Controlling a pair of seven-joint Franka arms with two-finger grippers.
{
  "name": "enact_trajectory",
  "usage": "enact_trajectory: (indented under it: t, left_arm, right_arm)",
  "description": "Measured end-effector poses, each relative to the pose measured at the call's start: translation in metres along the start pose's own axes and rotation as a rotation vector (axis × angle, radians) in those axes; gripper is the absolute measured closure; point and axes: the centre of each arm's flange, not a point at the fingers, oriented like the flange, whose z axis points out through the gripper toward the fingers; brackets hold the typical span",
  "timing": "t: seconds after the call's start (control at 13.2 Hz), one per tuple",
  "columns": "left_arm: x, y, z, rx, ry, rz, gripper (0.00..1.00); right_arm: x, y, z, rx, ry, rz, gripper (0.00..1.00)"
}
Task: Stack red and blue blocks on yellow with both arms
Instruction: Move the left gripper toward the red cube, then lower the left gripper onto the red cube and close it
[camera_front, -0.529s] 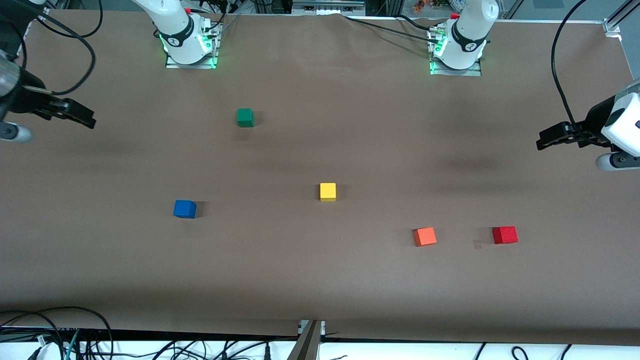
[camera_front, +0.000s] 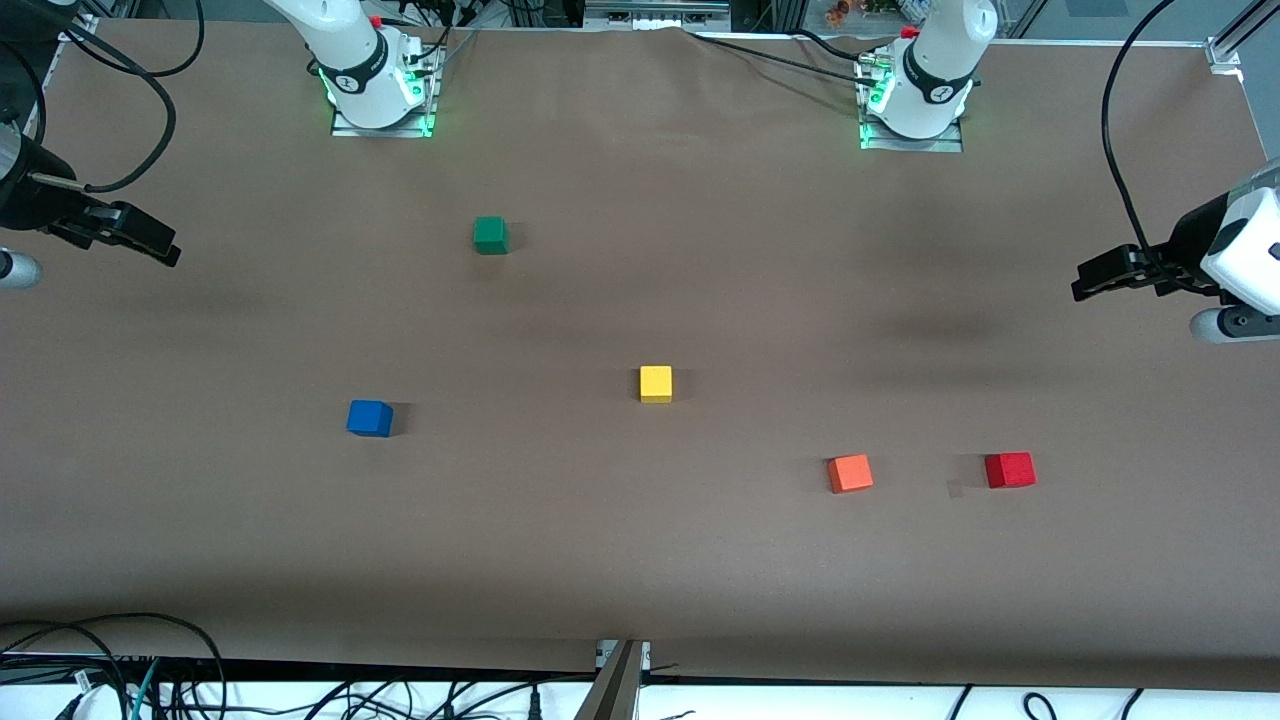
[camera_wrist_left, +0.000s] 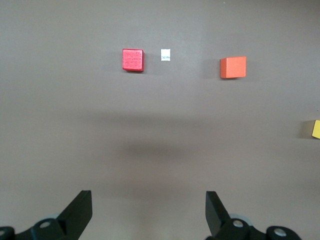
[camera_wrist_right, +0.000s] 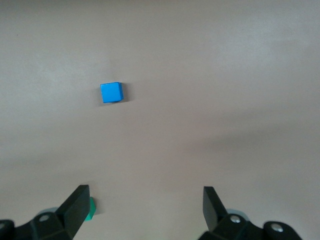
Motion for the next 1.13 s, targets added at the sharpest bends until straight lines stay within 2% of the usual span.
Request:
enact_trajectory:
  t: [0.53, 0.91, 1.13]
  left_arm:
    - [0.036, -0.016, 0.044, -0.003, -0.033, -0.029, 0.0]
    - [0.104, -0.033, 0.149, 0.023, 0.006, -0.042, 0.0]
    - [0.132, -0.037, 0.212, 0.02, 0.027, -0.039, 0.0]
  right_arm:
    - [0.002, 0.005, 0.001, 0.0, -0.002, 0.01, 0.0]
    - [0.002, 0.005, 0.002, 0.0, -0.001, 0.01, 0.0]
    - [0.002, 0.005, 0.002, 0.0, -0.001, 0.01, 0.0]
